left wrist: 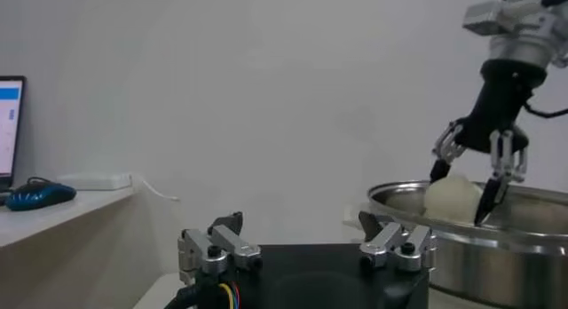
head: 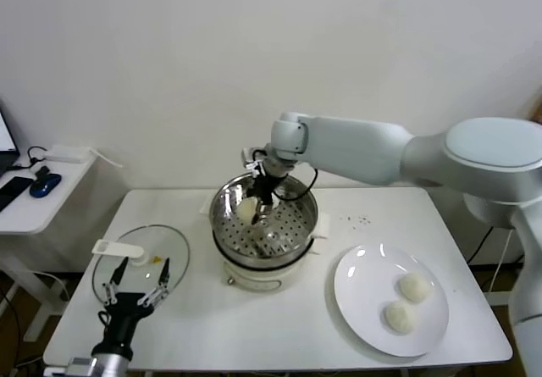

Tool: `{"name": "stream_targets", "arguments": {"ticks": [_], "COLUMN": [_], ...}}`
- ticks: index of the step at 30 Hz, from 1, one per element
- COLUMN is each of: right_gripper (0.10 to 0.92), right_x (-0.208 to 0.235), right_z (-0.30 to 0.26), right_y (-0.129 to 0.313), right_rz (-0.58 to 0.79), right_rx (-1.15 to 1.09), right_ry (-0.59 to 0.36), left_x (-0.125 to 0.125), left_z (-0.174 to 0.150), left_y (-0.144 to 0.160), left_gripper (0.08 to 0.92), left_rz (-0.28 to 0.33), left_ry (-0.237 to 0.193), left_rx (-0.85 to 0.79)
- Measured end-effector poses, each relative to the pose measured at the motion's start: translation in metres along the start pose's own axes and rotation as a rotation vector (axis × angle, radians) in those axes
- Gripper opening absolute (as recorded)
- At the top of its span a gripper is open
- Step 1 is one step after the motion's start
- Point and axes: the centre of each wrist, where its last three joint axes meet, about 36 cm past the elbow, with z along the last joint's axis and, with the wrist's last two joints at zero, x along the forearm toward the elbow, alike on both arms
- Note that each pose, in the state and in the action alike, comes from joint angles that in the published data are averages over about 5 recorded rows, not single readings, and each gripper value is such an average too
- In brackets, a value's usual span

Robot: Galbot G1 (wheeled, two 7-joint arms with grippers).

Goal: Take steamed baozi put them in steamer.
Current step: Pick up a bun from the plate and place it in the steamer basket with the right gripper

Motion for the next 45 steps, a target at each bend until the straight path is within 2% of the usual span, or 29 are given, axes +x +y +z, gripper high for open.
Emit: {"name": "stream_targets", "arguments": {"ticks": [13,35,43,45], "right_gripper": [0.704,0.701,0.813,0.82], "right_x": [-0.023,-0.035,-0.033,-0.03], "right_z": [-0.001,-0.006,-0.003,-0.002], "right_y": [-0.004,-0.008,-0.008,-0.008], "right_rz": [-0.007,-0.001,-0.003,-0.007], "right_rx": [-0.01,-0.017,-0.021,-0.021], "right_ry": [0.002,-0.009,-0.009,-0.008], "left_x": [0.0,-0.001,-0.001,-0.001], "left_z": [0.003,0.006,0.006,0.006], "left_y": [0.001,0.002,0.002,0.002], "left_gripper": [0.823,0.823,0.823,0.823], "left_rz": [0.0,0.002,0.002,0.002], "left_ry": [0.006,0.014,0.014,0.014], "left_rx": [0.001,-0.001,-0.001,-0.001]}}
